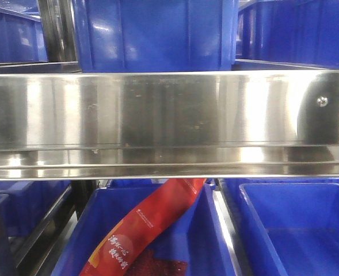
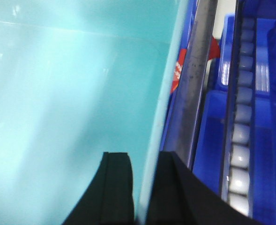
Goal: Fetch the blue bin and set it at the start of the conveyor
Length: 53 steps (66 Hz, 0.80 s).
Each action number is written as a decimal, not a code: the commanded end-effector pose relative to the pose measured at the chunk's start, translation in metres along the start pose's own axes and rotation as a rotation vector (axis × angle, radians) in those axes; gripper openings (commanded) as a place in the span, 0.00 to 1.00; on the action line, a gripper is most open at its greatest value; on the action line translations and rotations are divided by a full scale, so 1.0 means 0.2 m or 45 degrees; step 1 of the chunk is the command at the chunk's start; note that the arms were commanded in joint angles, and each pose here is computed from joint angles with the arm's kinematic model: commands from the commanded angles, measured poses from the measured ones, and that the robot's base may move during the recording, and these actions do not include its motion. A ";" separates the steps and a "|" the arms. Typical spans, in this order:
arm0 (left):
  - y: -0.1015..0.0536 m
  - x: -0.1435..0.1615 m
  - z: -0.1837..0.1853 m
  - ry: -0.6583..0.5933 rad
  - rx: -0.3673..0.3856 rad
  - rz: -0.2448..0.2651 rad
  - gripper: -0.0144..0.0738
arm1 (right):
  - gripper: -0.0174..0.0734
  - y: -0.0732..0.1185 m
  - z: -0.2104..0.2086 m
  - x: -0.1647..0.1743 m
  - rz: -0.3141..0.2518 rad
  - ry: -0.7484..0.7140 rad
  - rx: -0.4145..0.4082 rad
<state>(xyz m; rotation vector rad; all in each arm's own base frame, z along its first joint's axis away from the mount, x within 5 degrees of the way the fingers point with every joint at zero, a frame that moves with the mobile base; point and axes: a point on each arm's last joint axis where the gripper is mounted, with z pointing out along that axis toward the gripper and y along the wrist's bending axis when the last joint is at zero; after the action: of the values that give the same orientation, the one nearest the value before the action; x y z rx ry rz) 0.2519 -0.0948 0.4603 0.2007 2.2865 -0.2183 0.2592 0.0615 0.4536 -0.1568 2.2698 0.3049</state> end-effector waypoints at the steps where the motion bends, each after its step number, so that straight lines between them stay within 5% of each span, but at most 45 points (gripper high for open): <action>1: 0.01 0.04 -0.16 -0.090 -0.004 0.058 0.04 | 0.03 -0.01 -0.15 0.04 -0.067 -0.138 0.051; 17: 0.02 0.06 -0.38 -0.258 0.030 0.051 0.04 | 0.03 0.01 -0.36 0.07 -0.081 -0.340 0.038; 53: 0.02 0.07 -0.38 -0.254 0.030 0.051 0.04 | 0.03 0.01 -0.37 0.07 -0.076 -0.354 0.028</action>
<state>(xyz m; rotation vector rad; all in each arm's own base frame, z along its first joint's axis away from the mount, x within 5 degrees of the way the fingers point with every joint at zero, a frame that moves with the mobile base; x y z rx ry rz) 0.1913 -0.0823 0.4942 0.2152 2.1296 -0.3497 0.1995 0.0506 0.4833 -0.1477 2.0428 0.3302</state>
